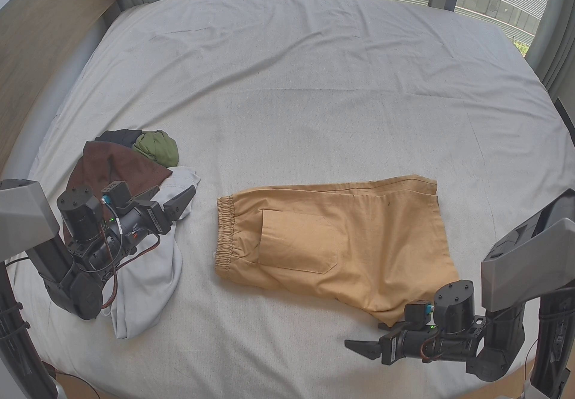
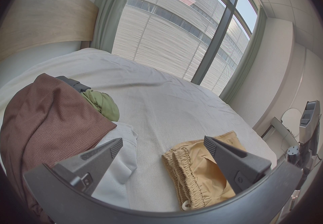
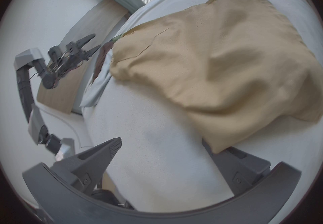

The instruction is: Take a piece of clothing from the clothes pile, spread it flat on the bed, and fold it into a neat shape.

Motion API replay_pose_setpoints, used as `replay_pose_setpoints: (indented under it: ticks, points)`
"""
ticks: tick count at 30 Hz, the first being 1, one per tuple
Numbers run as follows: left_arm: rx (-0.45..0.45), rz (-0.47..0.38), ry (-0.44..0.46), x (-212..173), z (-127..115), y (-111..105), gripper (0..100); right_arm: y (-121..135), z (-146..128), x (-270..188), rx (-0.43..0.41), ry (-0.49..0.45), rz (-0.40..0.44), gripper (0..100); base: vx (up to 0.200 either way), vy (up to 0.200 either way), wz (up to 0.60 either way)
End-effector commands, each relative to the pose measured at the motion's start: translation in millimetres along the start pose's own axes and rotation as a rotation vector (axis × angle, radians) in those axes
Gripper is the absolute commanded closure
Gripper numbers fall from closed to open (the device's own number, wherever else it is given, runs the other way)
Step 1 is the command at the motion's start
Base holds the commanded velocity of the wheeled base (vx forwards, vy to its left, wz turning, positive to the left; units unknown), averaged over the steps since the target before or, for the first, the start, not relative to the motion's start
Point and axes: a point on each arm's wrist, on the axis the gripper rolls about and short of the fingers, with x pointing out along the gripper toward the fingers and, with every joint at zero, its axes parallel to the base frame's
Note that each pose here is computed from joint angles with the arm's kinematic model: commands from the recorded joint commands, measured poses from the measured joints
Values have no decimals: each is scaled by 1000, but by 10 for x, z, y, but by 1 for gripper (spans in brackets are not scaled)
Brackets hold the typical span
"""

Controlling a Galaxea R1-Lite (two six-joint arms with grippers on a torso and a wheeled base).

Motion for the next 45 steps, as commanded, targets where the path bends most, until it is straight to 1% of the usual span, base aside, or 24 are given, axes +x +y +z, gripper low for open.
replay_pose_setpoints:
  ticks: [1, 3, 6, 9, 10, 11, 12, 13, 14, 15, 17, 18, 19, 20, 21, 25, 28, 30, 33, 37, 42, 44, 45]
  points:
    - [-6, 0, 17, -16, -37, -5, 0, 192, -68, -7, -43, 42, 96, 0, 0, 0, 0]
    - [-13, 4, 31, -40, -66, 0, 0, 282, -16, -7, -63, 20, 147, 0, 0, 0, 0]
    - [-22, 6, 53, -43, -124, 8, 0, 453, 178, -20, -96, -68, 239, 0, 0, 0, 0]
    - [-31, 8, 74, -36, -185, 15, 0, 560, 353, -70, -110, -136, 318, 0, 0, 0, 0]
    - [-32, 8, 77, -37, -193, 12, 0, 571, 381, -78, -110, -148, 326, 0, 0, 0, 0]
    - [-39, 10, 92, -32, -236, 19, 0, 628, 490, -101, -113, -193, 361, 0, 0, 0, 0]
    - [-47, 10, 104, -30, -271, 18, 0, 660, 554, -118, -113, -222, 376, 0, 0, 0, 0]
    - [-49, 11, 105, -29, -276, 20, 0, 665, 563, -118, -112, -225, 378, 0, 0, 0, 0]
    - [-69, 3, 119, -15, -316, -12, 0, 696, 672, -151, -106, -273, 394, 0, 0, 0, 0]
    - [-73, 2, 122, -17, -322, -17, 0, 701, 680, -156, -108, -276, 397, 0, 0, 0, 0]
    - [-132, -16, 135, -8, -352, -88, 0, 727, 827, -232, -104, -340, 418, 0, 0, 0, 0]
    - [-159, -23, 136, 0, -355, -116, 0, 719, 889, -270, -103, -365, 424, 0, 0, 0, 0]
    - [-162, -23, 137, 0, -357, -116, 0, 720, 899, -277, -103, -368, 426, 0, 0, 0, 0]
    - [-201, -29, 140, 13, -364, -146, 0, 672, 1019, -373, -91, -418, 429, 0, 0, 0, 0]
    - [-211, -32, 139, 18, -364, -155, 0, 654, 1051, -404, -86, -431, 429, 0, 0, 0, 0]
    - [-270, -43, 169, 37, -437, -219, 0, 448, 1286, -577, -64, -511, 425, 0, 0, 0, 0]
    - [-298, -37, 191, 55, -499, -220, 0, 337, 1335, -642, -58, -526, 413, 0, 0, 0, 0]
    - [-321, -36, 210, 53, -532, -237, 0, 307, 1333, -660, -55, -526, 407, 0, 0, 0, 0]
    - [-401, -35, 249, 62, -587, -292, 0, 269, 1348, -672, -52, -534, 396, 0, 0, 0, 0]
    - [-469, -35, 303, 77, -669, -370, 0, 272, 1359, -672, -54, -538, 397, 0, 0, 0, 0]
    - [-482, -17, 363, 112, -888, -365, 0, 264, 1362, -674, -53, -540, 393, 0, 0, 0, 0]
    - [-483, -13, 368, 113, -910, -359, 0, 264, 1362, -674, -53, -539, 394, 0, 0, 0, 0]
    - [-485, -8, 384, 132, -1001, -339, 0, 259, 1367, -681, -53, -544, 392, 0, 0, 0, 0]
